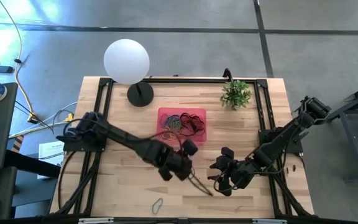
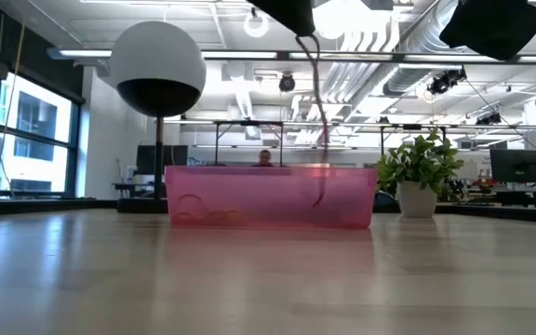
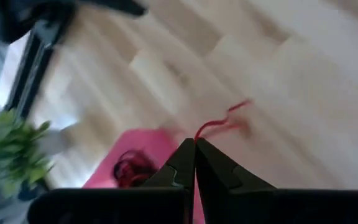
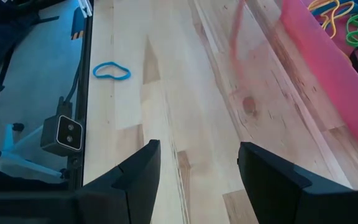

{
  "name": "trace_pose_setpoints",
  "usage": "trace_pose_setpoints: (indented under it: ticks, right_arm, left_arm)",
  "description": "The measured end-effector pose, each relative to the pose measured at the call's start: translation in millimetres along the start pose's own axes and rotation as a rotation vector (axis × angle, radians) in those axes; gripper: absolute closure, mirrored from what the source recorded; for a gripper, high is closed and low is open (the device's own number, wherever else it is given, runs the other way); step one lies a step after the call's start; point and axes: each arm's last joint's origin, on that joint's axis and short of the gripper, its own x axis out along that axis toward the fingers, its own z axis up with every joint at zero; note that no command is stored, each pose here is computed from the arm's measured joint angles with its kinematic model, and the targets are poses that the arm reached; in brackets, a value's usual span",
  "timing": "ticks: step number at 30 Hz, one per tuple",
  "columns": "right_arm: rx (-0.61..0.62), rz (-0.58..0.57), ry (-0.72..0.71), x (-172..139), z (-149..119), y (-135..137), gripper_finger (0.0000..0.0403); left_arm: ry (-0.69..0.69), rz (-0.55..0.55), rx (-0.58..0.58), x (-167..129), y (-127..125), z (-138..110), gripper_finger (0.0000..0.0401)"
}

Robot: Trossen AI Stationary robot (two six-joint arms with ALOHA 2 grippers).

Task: Pick and place rubber bands into bin
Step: Put the red rubber band into the red bin

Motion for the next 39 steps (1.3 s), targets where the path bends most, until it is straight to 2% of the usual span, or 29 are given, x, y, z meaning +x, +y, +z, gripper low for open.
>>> trace_pose_setpoints:
  ticks: [5, 11, 20, 30, 39]
  right_arm:
    - [0.0, 0.0, 0.0, 0, 0, 0, 0.0199]
    - [-0.008, -0.007, -0.007, 0, 0, 0, 0.0199]
    - [-0.012, -0.024, -0.024, 0, 1, -1, 0.0199]
    - [-0.019, -0.045, -0.045, 0, 1, -1, 0.0199]
    - [0.006, -0.07, -0.072, 0, 2, -2, 0.0199]
  left_arm:
    - [0.068, 0.045, -0.001, -11, 36, -17, 0.0401]
    - [0.124, 0.095, -0.03, -8, 80, -47, 0.0401]
    - [0.153, 0.07, -0.128, 6, 122, -97, 0.0401]
    - [0.088, 0.076, -0.193, 17, 148, -122, 0.0401]
    - [0.068, -0.02, -0.218, 45, 148, -129, 0.0396]
